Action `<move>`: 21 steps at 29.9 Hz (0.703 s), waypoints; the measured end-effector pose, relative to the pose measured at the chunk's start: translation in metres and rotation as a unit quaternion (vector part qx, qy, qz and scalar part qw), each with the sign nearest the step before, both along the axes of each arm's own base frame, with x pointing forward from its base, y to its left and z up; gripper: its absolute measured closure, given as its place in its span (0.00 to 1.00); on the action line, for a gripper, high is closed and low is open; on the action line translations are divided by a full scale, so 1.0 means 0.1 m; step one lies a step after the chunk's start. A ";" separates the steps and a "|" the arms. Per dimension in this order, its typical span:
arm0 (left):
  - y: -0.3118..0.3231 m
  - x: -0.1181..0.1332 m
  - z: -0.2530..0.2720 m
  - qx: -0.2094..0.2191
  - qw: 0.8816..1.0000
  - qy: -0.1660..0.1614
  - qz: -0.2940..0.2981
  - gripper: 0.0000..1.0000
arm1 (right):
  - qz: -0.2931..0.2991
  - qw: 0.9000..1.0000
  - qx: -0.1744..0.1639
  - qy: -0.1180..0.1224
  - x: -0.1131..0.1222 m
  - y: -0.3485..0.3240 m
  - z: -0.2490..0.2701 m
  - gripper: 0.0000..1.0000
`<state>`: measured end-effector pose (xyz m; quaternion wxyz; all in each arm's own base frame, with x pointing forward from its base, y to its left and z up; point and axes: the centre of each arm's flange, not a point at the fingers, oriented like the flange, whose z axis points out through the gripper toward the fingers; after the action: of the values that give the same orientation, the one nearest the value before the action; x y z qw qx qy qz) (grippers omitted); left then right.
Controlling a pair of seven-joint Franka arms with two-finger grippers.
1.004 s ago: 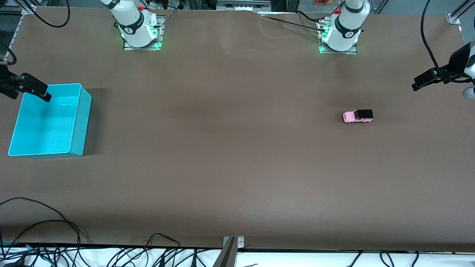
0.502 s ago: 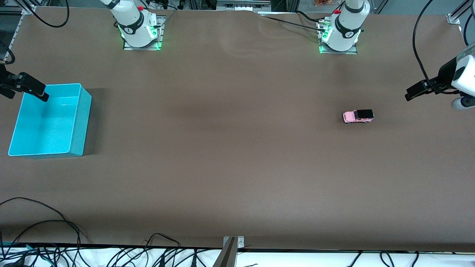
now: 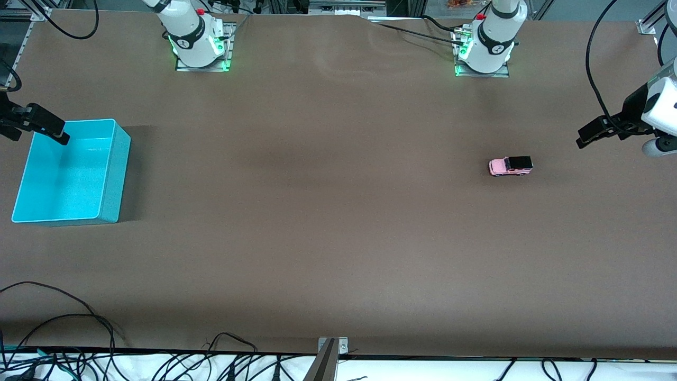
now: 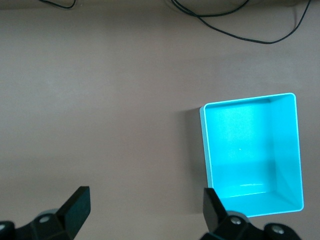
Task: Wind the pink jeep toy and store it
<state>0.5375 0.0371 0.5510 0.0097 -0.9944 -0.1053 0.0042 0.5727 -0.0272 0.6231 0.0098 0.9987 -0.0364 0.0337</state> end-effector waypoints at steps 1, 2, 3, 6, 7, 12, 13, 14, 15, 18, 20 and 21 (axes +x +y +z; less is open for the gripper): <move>0.01 0.00 -0.05 0.000 1.000 0.000 -0.008 0.00 | 0.000 1.000 0.000 0.000 0.00 0.00 0.00 0.00; 0.01 0.00 -0.10 -0.001 1.000 0.003 -0.014 0.00 | 0.000 1.000 0.000 0.000 0.00 0.00 0.00 0.00; 0.02 0.00 -0.17 -0.001 1.000 0.007 -0.018 0.00 | 0.000 1.000 0.000 0.000 0.00 0.00 0.00 0.00; 0.04 -0.01 -0.35 -0.003 0.999 0.021 -0.025 0.00 | 0.000 1.000 0.000 0.000 0.00 0.00 0.00 0.00; 0.04 -0.02 -0.42 -0.003 0.999 0.027 -0.026 0.00 | 0.000 1.000 0.000 0.000 0.00 0.00 0.00 0.00; 0.11 -0.05 -0.64 -0.005 0.999 0.037 -0.023 0.00 | 0.000 1.000 0.000 0.000 0.00 0.00 0.00 0.00; 0.13 -0.05 -0.67 -0.005 0.999 0.036 -0.022 0.00 | 0.000 1.000 0.000 0.000 0.00 0.00 0.00 0.00; 0.14 -0.06 -0.72 -0.005 0.999 0.035 -0.022 0.00 | 0.000 1.000 0.000 0.000 0.00 0.00 0.00 0.00; 0.15 -0.06 -0.77 -0.005 0.999 0.035 -0.022 0.00 | 0.000 1.000 0.000 0.000 0.00 0.00 0.00 0.00; 0.16 -0.08 -0.94 -0.006 0.999 0.035 -0.023 0.00 | 0.000 1.000 0.000 0.000 0.00 0.00 0.00 0.00; 0.16 -0.10 -1.07 -0.006 0.999 0.037 -0.023 0.00 | 0.000 1.000 -0.001 0.000 0.00 0.00 0.00 0.00; 0.16 -0.11 -1.13 -0.006 0.999 0.037 -0.023 0.00 | 0.000 1.000 -0.001 0.000 0.00 0.00 0.00 0.00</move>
<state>0.5269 0.0529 0.4376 0.0078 -0.9958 -0.0815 0.0418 0.5727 -0.0271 0.6232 0.0103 0.9987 -0.0363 0.0339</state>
